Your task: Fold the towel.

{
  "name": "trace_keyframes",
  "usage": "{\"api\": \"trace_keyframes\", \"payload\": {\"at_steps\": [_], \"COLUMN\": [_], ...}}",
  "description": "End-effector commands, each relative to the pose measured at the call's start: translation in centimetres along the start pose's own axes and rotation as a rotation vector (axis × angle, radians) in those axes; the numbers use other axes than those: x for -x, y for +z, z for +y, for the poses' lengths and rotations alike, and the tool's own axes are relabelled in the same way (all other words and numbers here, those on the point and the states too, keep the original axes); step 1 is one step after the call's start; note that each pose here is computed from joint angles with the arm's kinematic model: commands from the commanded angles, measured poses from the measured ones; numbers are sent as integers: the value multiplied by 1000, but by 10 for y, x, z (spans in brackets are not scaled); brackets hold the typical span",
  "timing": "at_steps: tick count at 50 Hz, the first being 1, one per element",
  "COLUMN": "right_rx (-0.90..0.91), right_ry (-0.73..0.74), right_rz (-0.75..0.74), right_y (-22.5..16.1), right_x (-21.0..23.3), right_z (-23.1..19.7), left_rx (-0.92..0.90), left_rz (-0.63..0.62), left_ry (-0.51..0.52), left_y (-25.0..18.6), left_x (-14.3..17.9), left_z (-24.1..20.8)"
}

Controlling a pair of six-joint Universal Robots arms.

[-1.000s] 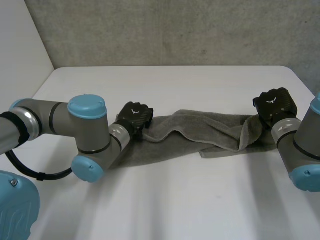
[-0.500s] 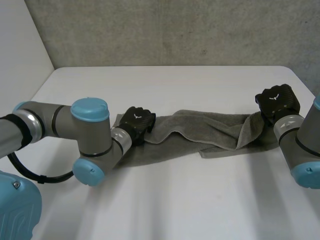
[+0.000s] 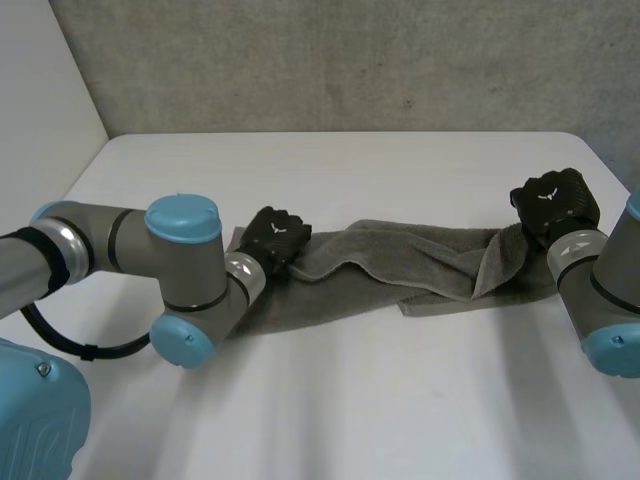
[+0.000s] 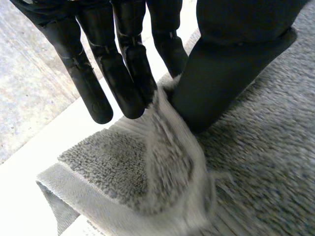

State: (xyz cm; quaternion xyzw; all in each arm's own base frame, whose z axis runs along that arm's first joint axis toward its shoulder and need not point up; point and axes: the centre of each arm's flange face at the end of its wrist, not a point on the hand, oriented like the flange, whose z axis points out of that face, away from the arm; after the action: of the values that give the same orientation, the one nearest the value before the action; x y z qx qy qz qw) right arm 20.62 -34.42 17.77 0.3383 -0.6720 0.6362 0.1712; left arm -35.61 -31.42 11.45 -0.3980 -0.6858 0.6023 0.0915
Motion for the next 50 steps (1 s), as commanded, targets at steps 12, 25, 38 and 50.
{"api": "trace_keyframes", "payload": {"at_steps": [12,25,38,50], "right_rx": [-225,-272,-44,-144], "right_ry": [13,36,-20,-98], "right_rz": [169,20,-327,-280], "right_y": [-32,-110,-73,6], "right_x": [-71,-131,-77,-12], "right_z": [-91,-184,-125,-112], "left_rx": [-152,-505,-98,-69], "left_rz": [-141,-411,-309,-334], "left_ry": [0,-74,-166,-107], "left_y": [-24,-170,-119,-37], "left_x": [45,142,129,156], "left_z": [-74,-211,-112,-74]}}
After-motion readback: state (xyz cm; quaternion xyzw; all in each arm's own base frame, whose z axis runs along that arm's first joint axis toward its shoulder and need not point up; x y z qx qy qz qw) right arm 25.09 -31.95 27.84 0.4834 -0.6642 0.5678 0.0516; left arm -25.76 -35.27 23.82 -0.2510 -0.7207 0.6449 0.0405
